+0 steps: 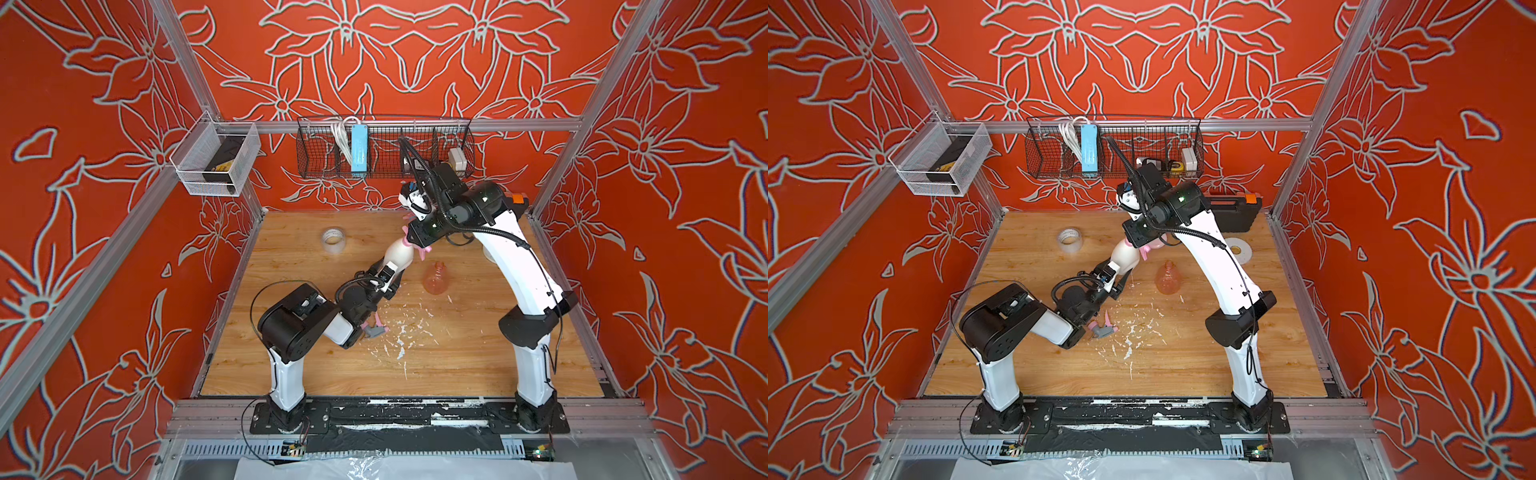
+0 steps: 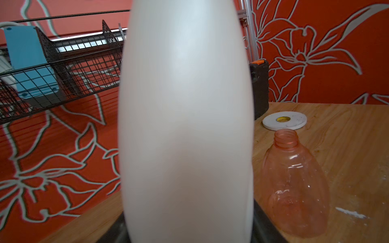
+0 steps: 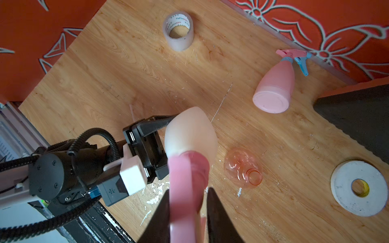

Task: Attach spray nozzles to spray bottles
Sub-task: Insert the spray nozzle into the spray bottle.

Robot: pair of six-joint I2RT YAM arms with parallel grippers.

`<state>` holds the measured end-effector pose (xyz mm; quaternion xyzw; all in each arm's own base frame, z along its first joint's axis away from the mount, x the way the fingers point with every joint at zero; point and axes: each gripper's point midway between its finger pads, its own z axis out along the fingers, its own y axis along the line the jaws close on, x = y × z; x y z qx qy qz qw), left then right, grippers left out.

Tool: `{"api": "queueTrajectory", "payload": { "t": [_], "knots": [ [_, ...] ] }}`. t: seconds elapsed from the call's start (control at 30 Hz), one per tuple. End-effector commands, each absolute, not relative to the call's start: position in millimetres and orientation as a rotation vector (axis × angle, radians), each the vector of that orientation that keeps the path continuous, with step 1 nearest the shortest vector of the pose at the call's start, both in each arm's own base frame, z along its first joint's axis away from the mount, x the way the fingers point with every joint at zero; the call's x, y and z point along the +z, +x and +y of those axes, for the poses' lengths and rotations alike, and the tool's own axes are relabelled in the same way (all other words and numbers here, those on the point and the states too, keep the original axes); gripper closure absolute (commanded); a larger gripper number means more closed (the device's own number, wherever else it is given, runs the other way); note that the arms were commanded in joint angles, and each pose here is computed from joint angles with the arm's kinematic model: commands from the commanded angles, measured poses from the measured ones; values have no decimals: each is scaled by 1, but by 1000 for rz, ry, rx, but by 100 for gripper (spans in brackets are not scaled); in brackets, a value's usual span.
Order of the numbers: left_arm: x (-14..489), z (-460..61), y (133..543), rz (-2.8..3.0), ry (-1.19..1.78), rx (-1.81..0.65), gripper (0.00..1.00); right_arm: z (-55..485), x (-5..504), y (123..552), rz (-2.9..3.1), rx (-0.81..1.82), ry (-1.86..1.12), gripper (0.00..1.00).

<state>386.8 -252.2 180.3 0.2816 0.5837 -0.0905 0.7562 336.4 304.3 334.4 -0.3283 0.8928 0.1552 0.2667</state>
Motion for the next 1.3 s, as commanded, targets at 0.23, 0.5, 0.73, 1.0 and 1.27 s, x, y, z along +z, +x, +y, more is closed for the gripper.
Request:
{"api": "queueTrajectory", "payload": {
  "t": [0.23,0.5,0.73,1.0,1.27],
  "knots": [
    [214,-254,380,1151,548,-252,55,293,361,329,2338,400,-866,56],
    [207,-263,389,1230,549,-329,55,285,377,316,2238,431,-882,32],
    [211,-273,389,1264,557,-429,56,293,382,312,2007,520,-885,31],
    [218,-277,385,1276,557,-490,55,295,372,316,1990,518,-880,60],
    [225,-278,383,1278,539,-535,55,286,370,323,1966,469,-807,44]
  ]
}}
